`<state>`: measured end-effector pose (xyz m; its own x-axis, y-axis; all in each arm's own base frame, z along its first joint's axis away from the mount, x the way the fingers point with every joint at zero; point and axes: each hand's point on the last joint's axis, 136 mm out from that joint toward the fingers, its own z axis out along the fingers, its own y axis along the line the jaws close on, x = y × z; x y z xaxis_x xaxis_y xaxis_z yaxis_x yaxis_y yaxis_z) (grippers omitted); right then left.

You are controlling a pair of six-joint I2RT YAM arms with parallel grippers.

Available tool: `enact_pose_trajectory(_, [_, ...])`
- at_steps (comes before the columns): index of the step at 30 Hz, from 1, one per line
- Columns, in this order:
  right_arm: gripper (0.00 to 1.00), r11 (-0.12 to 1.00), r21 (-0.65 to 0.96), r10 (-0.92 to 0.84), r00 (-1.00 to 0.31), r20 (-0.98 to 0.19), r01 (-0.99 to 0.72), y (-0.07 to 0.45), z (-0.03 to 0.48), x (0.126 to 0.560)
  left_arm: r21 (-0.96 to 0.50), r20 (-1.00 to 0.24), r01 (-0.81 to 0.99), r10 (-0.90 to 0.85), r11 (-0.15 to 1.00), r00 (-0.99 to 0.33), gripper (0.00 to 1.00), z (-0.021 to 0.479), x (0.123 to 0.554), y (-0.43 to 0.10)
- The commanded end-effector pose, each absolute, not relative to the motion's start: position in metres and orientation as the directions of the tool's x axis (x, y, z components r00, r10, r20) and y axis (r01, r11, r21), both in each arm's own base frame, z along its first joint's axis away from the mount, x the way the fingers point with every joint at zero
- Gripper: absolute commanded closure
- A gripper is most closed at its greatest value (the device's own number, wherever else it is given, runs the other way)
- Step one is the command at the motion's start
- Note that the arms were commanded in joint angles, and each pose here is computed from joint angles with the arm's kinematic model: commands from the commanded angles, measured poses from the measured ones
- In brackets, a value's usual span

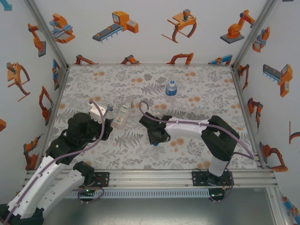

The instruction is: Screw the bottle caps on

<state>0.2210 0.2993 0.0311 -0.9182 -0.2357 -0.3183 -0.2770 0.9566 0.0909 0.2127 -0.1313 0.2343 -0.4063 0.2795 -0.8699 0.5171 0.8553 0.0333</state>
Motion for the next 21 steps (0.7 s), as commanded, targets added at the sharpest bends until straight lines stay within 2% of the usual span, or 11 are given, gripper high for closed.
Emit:
enact_pose_trajectory(1, [0.64,0.952,0.068,-0.264,-0.914,-0.308,-0.298,0.3,0.033,0.22,0.051,-0.873,0.518,0.29,0.854,-0.392,0.77,0.235,0.212,-0.13])
enact_pose_trajectory(4, [0.68,0.95,0.07,-0.268,-0.908,-0.323,-0.305,0.301,0.039,0.221,0.051,-0.872,0.519,0.291,0.853,-0.394,0.78,0.235,0.211,-0.13])
enact_pose_trajectory(9, [0.73,0.943,0.083,-0.27,-0.889,-0.37,-0.322,0.299,0.06,0.224,0.025,-0.881,0.558,0.282,0.829,-0.38,0.86,0.237,0.206,-0.138])
enact_pose_trajectory(17, [0.78,0.901,0.145,-0.284,-0.809,-0.514,-0.408,0.294,0.13,0.223,-0.042,-0.9,0.726,0.289,0.686,-0.325,0.93,0.246,0.189,-0.176])
enact_pose_trajectory(21, [0.8,0.847,0.179,-0.302,-0.731,-0.612,-0.5,0.292,0.178,0.217,-0.027,-0.907,0.819,0.331,0.573,-0.261,0.96,0.252,0.176,-0.199])
